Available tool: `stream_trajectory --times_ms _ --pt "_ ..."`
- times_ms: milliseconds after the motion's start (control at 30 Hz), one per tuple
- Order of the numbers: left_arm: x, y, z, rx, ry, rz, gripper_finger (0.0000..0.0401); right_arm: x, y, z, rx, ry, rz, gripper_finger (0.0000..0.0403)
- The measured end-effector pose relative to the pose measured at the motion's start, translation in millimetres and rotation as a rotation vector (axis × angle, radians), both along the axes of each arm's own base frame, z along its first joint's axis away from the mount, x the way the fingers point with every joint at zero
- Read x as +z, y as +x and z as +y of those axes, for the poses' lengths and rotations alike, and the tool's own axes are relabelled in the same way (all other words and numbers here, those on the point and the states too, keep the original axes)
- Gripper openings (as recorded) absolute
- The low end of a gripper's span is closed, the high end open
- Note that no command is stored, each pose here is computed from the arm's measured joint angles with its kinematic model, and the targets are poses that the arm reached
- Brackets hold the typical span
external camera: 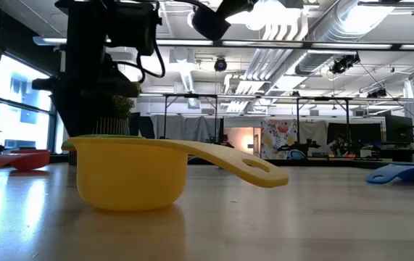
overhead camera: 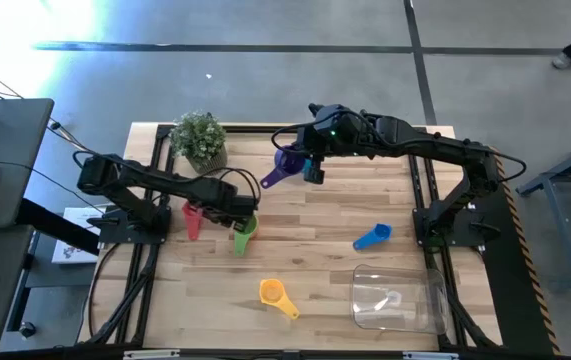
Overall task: Nest measuring cups in basket
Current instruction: Stack the violet measuring cup on top of the green measuring cup
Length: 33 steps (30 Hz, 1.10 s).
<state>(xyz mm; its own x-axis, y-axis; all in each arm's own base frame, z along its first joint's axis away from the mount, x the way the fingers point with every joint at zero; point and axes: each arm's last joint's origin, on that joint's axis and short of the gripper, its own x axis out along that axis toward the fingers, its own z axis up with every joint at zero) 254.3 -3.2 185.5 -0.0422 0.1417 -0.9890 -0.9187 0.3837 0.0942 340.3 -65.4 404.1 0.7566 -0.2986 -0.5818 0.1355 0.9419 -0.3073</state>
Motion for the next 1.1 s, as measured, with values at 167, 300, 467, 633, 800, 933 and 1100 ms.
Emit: stream_trajectory --times_ms 167,300,467,633,800,933,1100 --pt "-7.9 8.1 -0.2 -0.007 -0.001 -0.024 0.0097 -0.3 -0.2 0.0 0.005 -0.006 0.007 0.0000" --pt "-15.1 15.8 -0.6 -0.026 -0.011 -0.051 0.0097 -0.6 -0.4 0.0 0.006 -0.008 0.011 0.0000" --pt "-21.6 27.1 -2.8 -0.037 -0.061 -0.124 0.0097 -1.0 -0.8 0.0 0.006 -0.007 0.016 0.0000" --pt "-22.9 35.8 -4.4 -0.047 -0.070 -0.200 0.0097 -1.3 -1.0 -0.1 0.010 -0.011 0.022 0.0000" --pt "-21.2 43.2 -5.2 -0.066 -0.089 -0.278 0.0097 -2.0 -1.5 0.0 0.013 -0.013 0.032 0.0000" --pt "-21.1 43.5 -5.7 -0.098 -0.108 -0.278 0.0097 -2.8 -2.1 0.1 0.012 -0.011 0.043 0.0000" --pt "-19.4 42.4 -2.6 -0.119 -0.107 -0.272 0.0094 -5.5 -4.3 0.5 -0.001 0.012 0.072 0.0000"
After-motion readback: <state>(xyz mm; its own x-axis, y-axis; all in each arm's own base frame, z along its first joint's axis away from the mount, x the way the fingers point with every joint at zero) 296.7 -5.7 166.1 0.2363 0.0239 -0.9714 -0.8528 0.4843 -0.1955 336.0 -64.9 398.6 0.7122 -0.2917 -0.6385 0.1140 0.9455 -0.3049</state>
